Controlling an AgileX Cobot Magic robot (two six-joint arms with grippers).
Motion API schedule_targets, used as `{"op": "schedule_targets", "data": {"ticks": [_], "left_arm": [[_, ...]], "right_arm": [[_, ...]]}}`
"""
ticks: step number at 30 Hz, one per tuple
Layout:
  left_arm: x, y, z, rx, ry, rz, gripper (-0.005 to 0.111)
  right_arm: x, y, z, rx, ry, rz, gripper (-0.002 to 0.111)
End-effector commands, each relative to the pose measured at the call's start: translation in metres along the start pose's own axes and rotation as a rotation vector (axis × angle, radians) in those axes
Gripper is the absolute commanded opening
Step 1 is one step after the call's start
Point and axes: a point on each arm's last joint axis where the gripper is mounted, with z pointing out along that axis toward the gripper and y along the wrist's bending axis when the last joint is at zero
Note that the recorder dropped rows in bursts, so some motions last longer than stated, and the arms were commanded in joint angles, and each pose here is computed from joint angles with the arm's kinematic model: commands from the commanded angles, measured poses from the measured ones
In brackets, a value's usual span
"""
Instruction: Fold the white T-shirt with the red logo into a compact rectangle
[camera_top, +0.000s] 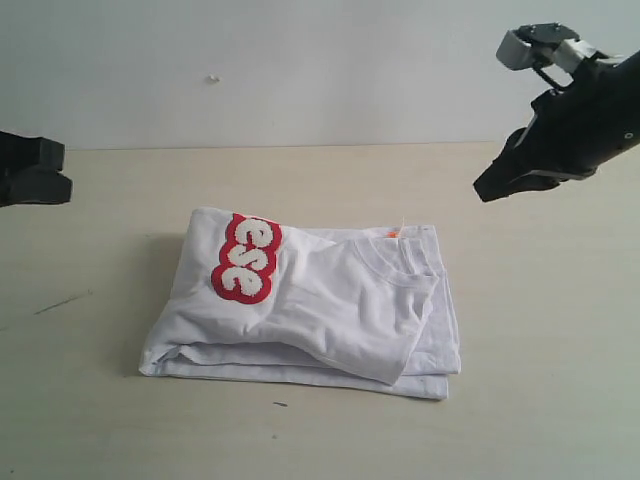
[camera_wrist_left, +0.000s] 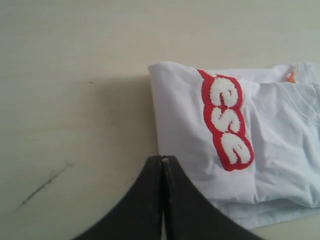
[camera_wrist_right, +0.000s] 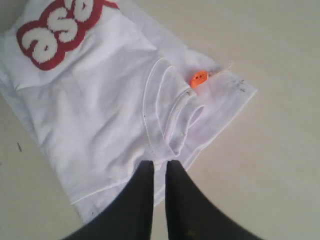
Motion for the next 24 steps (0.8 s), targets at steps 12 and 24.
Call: {"op": "schedule_targets", "data": {"ticks": [12,24], "left_arm": [[0.066,-0.019,-0.096,-0.198,-0.429,0.065,0.000],[0.128,-0.033,-0.129,-0.181,-0.614,0.103,0.000]], "right_arm": [[0.072,0.066,-0.090,0.428,-0.448,0.024,0.010],[0.125,0.124,-0.137,0.501,-0.725,-0.059,0.010]]}}
